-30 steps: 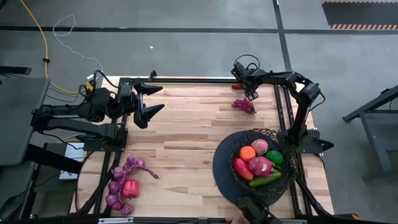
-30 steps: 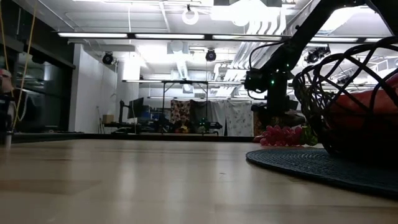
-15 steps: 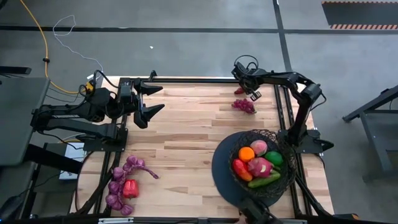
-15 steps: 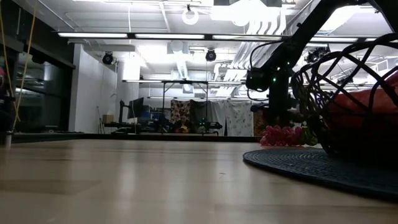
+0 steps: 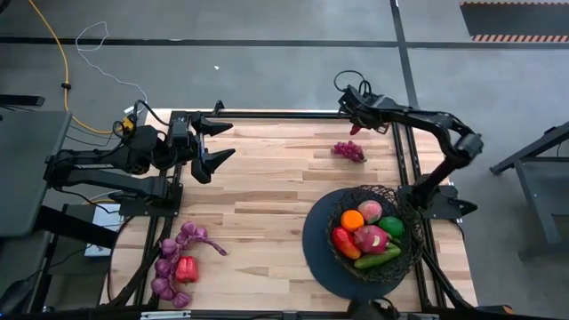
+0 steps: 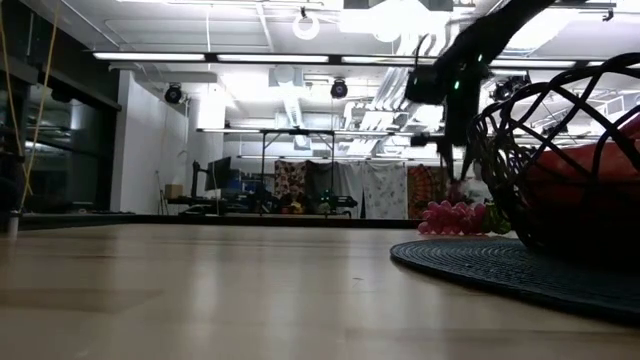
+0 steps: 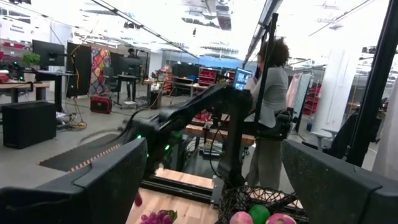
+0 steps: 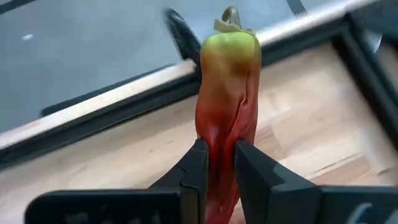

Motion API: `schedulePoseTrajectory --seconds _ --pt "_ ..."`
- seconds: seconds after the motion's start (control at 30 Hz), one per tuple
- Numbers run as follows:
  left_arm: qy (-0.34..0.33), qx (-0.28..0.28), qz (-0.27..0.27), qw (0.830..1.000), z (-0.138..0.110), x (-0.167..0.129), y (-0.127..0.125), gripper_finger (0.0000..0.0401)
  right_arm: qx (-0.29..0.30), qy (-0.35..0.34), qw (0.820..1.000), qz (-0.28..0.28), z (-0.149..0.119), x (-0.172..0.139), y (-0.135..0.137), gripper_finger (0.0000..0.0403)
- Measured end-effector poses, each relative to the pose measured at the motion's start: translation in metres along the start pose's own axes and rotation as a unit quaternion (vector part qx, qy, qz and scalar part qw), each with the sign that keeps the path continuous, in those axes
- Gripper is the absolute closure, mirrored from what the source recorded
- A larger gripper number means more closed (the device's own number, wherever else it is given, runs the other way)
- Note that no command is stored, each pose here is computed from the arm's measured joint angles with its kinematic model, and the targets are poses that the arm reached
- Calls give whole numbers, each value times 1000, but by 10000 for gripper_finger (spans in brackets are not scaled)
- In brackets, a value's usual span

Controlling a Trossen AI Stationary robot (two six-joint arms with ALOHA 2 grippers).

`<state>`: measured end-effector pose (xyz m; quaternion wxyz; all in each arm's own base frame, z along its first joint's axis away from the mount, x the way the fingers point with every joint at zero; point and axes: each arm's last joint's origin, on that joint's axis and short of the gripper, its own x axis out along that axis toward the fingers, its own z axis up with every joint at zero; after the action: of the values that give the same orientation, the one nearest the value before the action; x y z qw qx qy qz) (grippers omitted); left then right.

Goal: Build produce basket
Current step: Put the red chili pepper into the basket

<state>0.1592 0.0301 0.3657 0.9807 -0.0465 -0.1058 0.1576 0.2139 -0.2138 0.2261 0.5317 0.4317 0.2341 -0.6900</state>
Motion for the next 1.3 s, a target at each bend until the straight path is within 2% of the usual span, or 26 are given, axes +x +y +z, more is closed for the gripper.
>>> schedulePoseTrajectory --seconds 0.1,0.2,0.37,0.47,0.63,0.8,0.93,1.03,1.17,1.3 --pt "8 1 1 1000 -2 0 0 41 -73 -19 997 35 1 -31 -6 356" --pt "17 -1 2 1000 -3 0 0 41 -155 -39 984 80 -3 -67 -15 357" --pt "28 -29 4 999 -6 0 1 41 -242 -73 950 181 -17 -130 -39 357" --pt "28 -36 12 999 -6 1 1 41 -262 -88 926 257 -27 -165 -57 357" --pt "31 -40 30 998 -9 4 2 41 -283 -93 873 385 -46 -208 -79 357" --pt "49 -92 26 994 -16 11 0 41 -301 -101 826 466 -64 -233 -82 357" --pt "72 -130 14 989 -25 21 -1 41 -333 -111 784 512 -79 -246 -73 357" --pt "80 -136 -1 987 -31 29 -3 41 -354 -111 745 555 -89 -254 -63 357" --pt "48 -170 -39 983 -29 40 -7 41 -374 -117 687 613 -100 -264 -49 357" --pt "15 -171 -68 983 -29 50 -10 41 -369 -122 649 654 -105 -270 -38 357"
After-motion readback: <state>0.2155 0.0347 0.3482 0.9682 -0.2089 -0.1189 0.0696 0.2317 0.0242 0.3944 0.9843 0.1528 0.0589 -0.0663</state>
